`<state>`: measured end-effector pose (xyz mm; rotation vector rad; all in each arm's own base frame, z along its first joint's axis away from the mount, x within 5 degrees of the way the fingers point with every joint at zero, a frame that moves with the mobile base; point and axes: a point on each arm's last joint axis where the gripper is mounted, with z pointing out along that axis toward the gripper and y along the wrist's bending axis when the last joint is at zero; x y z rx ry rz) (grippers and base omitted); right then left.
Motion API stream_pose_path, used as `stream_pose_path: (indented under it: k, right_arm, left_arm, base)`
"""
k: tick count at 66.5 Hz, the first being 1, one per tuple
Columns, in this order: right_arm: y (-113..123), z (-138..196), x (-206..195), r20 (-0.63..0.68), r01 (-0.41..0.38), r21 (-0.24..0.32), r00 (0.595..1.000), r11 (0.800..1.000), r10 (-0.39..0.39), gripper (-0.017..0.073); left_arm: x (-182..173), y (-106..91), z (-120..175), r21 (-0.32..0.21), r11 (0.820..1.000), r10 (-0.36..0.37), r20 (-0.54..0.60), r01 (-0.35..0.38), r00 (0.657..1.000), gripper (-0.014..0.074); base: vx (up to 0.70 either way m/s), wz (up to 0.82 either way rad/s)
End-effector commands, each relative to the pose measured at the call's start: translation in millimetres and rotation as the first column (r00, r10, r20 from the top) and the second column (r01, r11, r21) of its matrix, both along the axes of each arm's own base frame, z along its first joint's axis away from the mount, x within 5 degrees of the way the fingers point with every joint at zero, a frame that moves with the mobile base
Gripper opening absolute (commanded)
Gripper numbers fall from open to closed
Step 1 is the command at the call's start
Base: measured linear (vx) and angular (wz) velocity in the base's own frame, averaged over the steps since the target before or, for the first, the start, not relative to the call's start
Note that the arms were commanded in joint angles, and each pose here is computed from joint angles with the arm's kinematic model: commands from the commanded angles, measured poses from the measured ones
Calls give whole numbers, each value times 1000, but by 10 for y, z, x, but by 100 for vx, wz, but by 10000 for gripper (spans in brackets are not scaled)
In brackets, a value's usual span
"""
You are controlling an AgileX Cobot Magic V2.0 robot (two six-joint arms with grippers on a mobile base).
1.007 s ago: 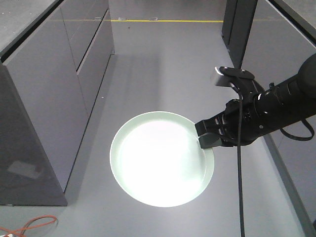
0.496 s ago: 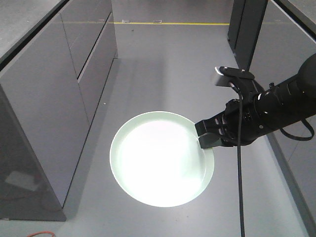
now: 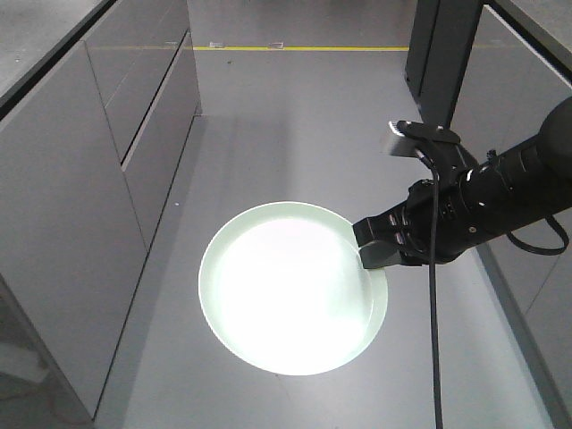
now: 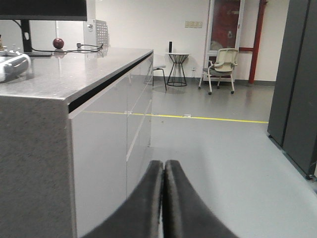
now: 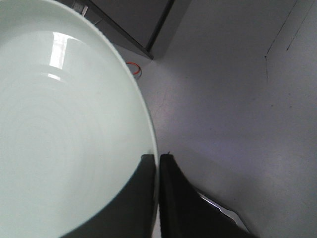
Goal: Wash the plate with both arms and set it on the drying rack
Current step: 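Hold the plate in the right gripper while driving toward the sink counter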
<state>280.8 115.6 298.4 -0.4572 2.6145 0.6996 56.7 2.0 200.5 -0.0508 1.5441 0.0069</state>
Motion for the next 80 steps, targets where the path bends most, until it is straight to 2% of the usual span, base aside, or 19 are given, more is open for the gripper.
stream_pose_path:
  k: [1,80]
  right_arm:
    - [3,198,-24,70,16,53,997,998,-19,-1]
    - [3,198,-24,70,16,53,997,998,-19,-1]
  left_arm:
    - [-30,-1,158,-12,1000,-4,110,5,994,-6]
    - [-30,-1,158,-12,1000,-4,110,5,994,-6]
  base:
    - [24,-9]
    - [27,-6]
